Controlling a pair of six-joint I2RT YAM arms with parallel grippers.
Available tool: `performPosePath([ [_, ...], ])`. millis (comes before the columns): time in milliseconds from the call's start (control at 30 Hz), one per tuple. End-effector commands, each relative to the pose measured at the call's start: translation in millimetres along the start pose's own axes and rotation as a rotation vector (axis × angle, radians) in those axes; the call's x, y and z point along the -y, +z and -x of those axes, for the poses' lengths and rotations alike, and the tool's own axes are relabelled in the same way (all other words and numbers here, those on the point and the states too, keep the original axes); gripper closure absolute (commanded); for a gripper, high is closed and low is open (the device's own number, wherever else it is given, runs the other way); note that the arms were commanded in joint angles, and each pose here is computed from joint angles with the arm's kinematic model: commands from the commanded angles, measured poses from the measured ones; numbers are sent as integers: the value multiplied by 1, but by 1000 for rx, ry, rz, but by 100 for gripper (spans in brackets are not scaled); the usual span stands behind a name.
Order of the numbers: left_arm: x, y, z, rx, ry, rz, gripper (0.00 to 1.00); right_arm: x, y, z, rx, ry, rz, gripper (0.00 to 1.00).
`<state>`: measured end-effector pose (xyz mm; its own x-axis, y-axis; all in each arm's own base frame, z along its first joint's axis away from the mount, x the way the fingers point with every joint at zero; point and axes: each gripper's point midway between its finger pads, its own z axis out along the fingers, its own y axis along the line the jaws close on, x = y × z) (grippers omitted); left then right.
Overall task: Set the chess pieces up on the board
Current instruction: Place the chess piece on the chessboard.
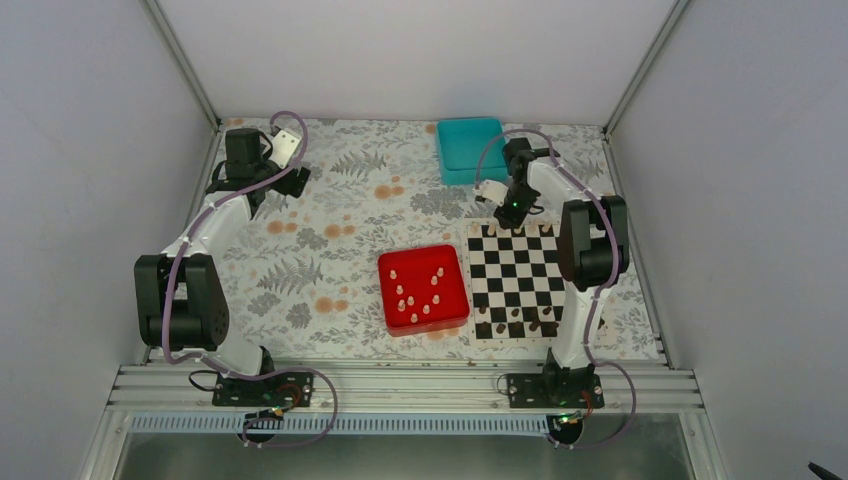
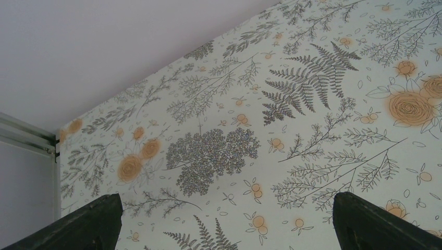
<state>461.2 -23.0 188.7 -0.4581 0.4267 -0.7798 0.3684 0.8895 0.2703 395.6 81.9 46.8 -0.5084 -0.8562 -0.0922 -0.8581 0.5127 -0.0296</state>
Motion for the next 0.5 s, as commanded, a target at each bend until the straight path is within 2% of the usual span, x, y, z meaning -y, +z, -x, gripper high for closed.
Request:
performPosePath([
  [0, 0, -3, 3, 20, 2, -2, 0, -1, 6, 3, 4, -21, -1, 90],
  [300, -1, -2, 2, 16, 0, -3, 0, -5, 11, -5, -24, -16, 7, 88],
  [400, -1, -3, 3, 18, 0, -2, 0, -3, 9, -4, -18, -11, 0, 81],
  [467, -1, -3, 3, 18, 0, -1, 0, 3, 3, -1, 0, -7, -34, 72],
])
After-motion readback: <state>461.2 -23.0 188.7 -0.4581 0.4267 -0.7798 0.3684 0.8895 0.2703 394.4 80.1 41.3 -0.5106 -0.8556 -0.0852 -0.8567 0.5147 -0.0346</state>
